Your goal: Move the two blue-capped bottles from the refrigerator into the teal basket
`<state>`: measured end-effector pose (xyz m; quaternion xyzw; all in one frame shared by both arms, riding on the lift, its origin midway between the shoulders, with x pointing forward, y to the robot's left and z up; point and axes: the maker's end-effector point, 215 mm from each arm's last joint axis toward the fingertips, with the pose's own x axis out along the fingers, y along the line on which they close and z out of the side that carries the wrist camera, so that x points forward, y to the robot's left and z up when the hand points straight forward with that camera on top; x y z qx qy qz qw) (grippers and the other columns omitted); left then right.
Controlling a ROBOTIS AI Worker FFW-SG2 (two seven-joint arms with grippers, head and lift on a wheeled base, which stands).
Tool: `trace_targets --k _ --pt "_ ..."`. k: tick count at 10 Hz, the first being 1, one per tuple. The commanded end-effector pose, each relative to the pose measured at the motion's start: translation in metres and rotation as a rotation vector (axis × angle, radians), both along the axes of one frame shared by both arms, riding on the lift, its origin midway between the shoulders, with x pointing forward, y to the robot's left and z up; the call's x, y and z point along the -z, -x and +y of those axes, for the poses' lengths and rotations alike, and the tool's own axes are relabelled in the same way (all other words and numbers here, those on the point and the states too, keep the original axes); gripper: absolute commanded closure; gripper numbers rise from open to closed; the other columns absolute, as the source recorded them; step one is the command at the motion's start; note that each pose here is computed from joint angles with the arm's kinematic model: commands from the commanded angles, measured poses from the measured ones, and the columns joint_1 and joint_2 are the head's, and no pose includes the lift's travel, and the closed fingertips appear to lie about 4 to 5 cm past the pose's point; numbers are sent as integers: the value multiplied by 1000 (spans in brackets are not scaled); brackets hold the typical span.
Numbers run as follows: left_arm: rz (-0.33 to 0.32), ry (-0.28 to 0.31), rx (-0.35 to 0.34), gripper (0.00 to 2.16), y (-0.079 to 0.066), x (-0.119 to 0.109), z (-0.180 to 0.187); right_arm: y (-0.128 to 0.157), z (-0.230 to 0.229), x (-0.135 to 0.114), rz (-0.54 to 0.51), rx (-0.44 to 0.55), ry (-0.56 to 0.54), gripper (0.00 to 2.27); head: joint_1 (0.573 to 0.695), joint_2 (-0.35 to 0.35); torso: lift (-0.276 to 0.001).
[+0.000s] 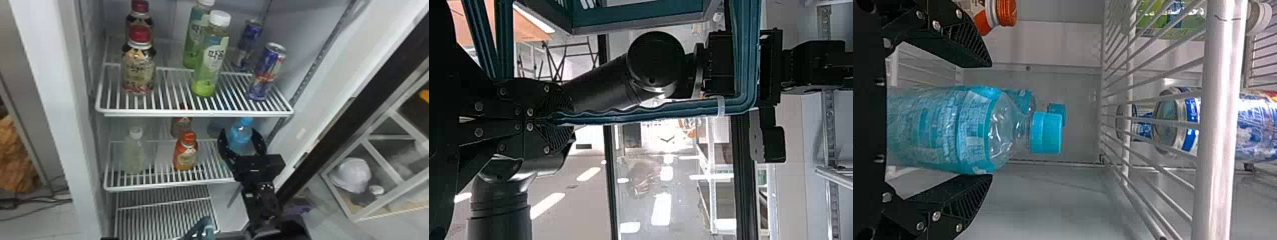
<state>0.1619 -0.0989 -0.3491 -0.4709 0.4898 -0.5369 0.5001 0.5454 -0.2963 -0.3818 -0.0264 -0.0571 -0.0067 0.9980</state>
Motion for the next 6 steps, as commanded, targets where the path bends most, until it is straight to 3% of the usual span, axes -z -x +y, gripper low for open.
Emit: trace_targets --k 1,3,4,6 --pt "0 4 -1 1157 0 -1 -1 -2 3 -1 -2 -2 -3 266 695 -350 -136" --pt "2 5 -4 1157 0 -1 0 4 1 7 27 9 -21 628 695 -350 -136" --pt "2 9 -6 1157 -1 -2 -1 8 -1 10 39 17 -36 645 695 -350 -136" --pt "2 10 -9 1157 -2 -3 0 21 0 -11 0 16 -61 697 695 -350 -136"
